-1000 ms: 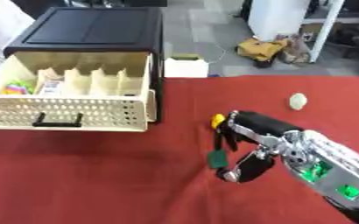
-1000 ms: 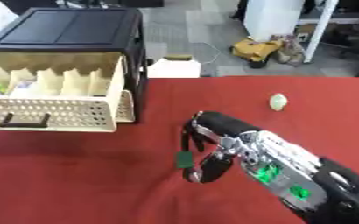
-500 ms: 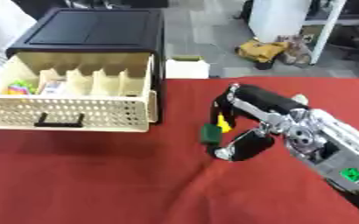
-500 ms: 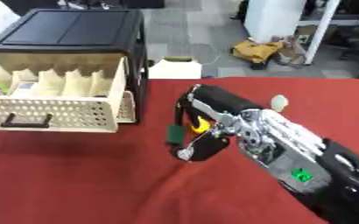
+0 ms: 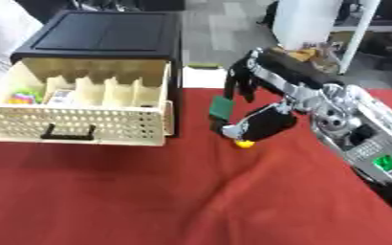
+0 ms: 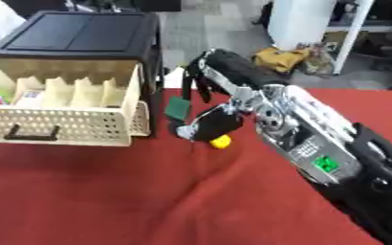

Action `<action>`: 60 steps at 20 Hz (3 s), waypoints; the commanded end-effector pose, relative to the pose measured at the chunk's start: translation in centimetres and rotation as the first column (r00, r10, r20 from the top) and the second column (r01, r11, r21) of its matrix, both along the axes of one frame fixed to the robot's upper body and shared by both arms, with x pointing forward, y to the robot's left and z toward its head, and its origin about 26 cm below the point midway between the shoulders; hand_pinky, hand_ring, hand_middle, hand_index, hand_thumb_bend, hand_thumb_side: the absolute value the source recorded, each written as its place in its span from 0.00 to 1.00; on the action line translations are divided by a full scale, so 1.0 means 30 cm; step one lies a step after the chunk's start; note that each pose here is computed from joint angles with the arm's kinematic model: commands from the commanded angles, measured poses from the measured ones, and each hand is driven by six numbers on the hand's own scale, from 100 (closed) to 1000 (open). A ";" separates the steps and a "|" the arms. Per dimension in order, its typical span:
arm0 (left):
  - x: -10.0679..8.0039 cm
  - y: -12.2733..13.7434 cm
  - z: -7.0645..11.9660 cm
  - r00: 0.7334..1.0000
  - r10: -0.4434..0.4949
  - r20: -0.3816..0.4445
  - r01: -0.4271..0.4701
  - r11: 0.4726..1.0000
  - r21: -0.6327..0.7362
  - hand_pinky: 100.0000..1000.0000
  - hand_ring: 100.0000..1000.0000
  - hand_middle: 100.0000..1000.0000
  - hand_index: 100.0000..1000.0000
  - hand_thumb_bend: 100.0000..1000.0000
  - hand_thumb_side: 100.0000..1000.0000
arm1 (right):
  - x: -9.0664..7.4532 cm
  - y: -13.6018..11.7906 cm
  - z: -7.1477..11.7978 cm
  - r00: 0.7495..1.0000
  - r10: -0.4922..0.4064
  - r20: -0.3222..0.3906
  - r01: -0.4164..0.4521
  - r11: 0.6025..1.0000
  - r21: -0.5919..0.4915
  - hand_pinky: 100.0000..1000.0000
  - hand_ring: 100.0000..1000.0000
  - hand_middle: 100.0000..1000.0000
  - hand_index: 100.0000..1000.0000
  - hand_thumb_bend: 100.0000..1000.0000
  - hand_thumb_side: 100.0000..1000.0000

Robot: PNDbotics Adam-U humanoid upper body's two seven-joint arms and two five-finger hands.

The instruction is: Pick up objects from table and place into drawer.

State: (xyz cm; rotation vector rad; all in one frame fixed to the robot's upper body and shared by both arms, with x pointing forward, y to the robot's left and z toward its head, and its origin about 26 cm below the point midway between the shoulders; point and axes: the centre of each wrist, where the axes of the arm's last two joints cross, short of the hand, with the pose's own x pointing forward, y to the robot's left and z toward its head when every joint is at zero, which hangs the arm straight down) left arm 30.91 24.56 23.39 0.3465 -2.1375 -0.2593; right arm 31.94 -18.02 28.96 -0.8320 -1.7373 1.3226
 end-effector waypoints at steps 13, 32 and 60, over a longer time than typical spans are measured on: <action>-0.007 0.010 0.030 1.000 0.004 0.031 -0.005 1.000 0.018 0.00 0.00 0.00 0.64 0.01 1.00 | 0.120 0.050 0.134 0.985 -0.083 0.153 0.067 0.992 0.105 0.57 0.55 0.20 0.45 0.39 0.22; -0.006 0.000 0.030 1.000 -0.014 0.022 0.013 1.000 0.018 0.00 0.00 0.00 0.64 0.01 1.00 | 0.273 0.168 0.168 0.977 -0.109 0.182 0.088 0.989 0.121 0.57 0.55 0.20 0.45 0.39 0.23; -0.003 -0.016 0.035 0.999 -0.037 0.023 0.037 0.999 0.003 0.00 0.00 0.00 0.64 0.03 1.00 | 0.333 0.340 0.097 0.984 -0.081 0.160 0.054 0.985 0.166 0.56 0.55 0.19 0.43 0.38 0.22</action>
